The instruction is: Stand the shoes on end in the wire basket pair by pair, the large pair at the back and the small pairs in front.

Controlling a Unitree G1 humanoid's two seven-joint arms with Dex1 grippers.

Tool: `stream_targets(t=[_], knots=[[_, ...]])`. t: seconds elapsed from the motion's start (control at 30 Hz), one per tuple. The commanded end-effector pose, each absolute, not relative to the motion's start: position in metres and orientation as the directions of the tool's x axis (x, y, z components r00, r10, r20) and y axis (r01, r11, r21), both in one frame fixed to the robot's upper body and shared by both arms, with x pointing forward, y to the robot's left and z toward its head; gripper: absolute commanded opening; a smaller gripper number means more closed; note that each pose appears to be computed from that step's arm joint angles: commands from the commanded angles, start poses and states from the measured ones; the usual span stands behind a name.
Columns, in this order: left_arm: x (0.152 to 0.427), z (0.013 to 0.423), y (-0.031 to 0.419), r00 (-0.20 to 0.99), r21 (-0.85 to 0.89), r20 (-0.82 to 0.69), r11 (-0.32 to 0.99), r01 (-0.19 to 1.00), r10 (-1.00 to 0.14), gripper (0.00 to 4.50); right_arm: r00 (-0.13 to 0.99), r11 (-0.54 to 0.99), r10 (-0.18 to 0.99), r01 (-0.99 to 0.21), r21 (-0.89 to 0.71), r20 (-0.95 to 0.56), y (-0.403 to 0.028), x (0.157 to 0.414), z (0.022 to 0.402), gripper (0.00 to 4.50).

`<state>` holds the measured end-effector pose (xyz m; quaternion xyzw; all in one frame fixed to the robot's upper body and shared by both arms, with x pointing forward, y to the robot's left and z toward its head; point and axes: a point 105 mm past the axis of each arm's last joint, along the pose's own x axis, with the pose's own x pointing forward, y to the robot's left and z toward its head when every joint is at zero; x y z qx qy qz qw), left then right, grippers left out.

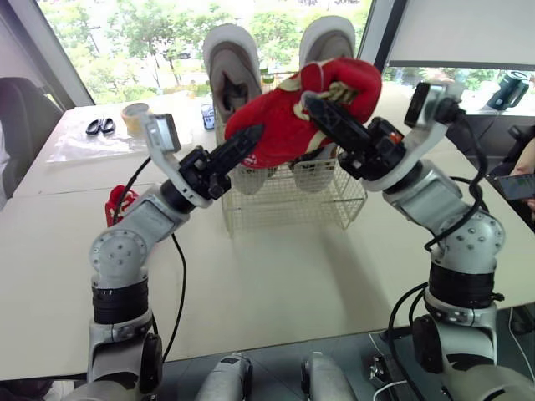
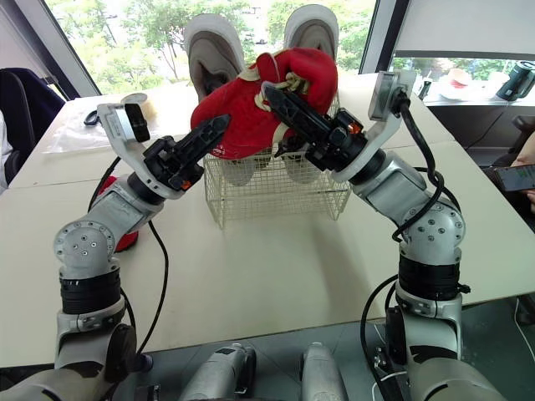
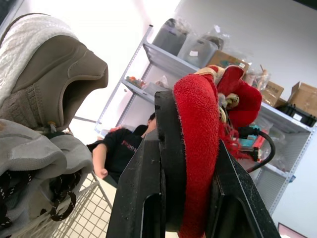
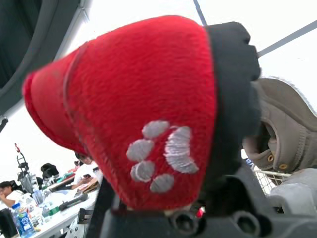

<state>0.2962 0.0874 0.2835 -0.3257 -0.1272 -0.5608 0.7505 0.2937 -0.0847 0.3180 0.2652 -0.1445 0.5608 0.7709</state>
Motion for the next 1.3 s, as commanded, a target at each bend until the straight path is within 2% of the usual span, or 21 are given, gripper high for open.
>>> stream_targets(t=[0.03,0.17,0.2,0.37,0.53,0.77,1.03,1.23,1.3], knots=[[0.294,0.285,0.087,0.337,-0.349,0.539,0.159,0.924,-0.772,2.19,0.267,0.213,0.791,-0.964,0.162,0.551,-0.08,0.283,0.339,0.75],[0.289,0.278,0.091,0.327,-0.312,0.473,0.192,0.931,-0.818,4.2,0.272,0.256,0.855,-0.962,0.096,0.442,-0.084,0.285,0.338,0.75],[0.288,0.277,0.092,0.325,-0.305,0.459,0.197,0.932,-0.827,4.47,0.273,0.263,0.866,-0.961,0.084,0.419,-0.086,0.286,0.337,0.75],[0.282,0.267,0.109,0.337,-0.224,0.366,0.27,0.936,-0.867,4.47,0.346,0.354,0.935,-0.921,-0.162,0.076,-0.135,0.311,0.322,0.75],[0.28,0.262,0.107,0.356,-0.203,0.351,0.301,0.932,-0.866,4.47,0.344,0.293,0.933,-0.898,-0.329,-0.107,-0.154,0.326,0.305,0.75],[0.278,0.261,0.103,0.368,-0.191,0.341,0.32,0.928,-0.865,4.47,0.319,0.213,0.925,-0.885,-0.415,-0.205,-0.152,0.343,0.281,0.75],[0.277,0.258,0.098,0.368,-0.188,0.314,0.323,0.928,-0.875,4.47,0.319,0.217,0.908,-0.912,-0.349,-0.27,-0.154,0.357,0.248,0.75],[0.276,0.256,0.097,0.369,-0.19,0.303,0.323,0.927,-0.879,4.47,0.34,0.236,0.9,-0.906,-0.351,-0.273,-0.159,0.358,0.239,0.75],[0.277,0.255,0.098,0.377,-0.19,0.297,0.333,0.924,-0.877,4.5,0.356,0.257,0.899,-0.901,-0.35,-0.254,-0.162,0.356,0.24,1.79]])
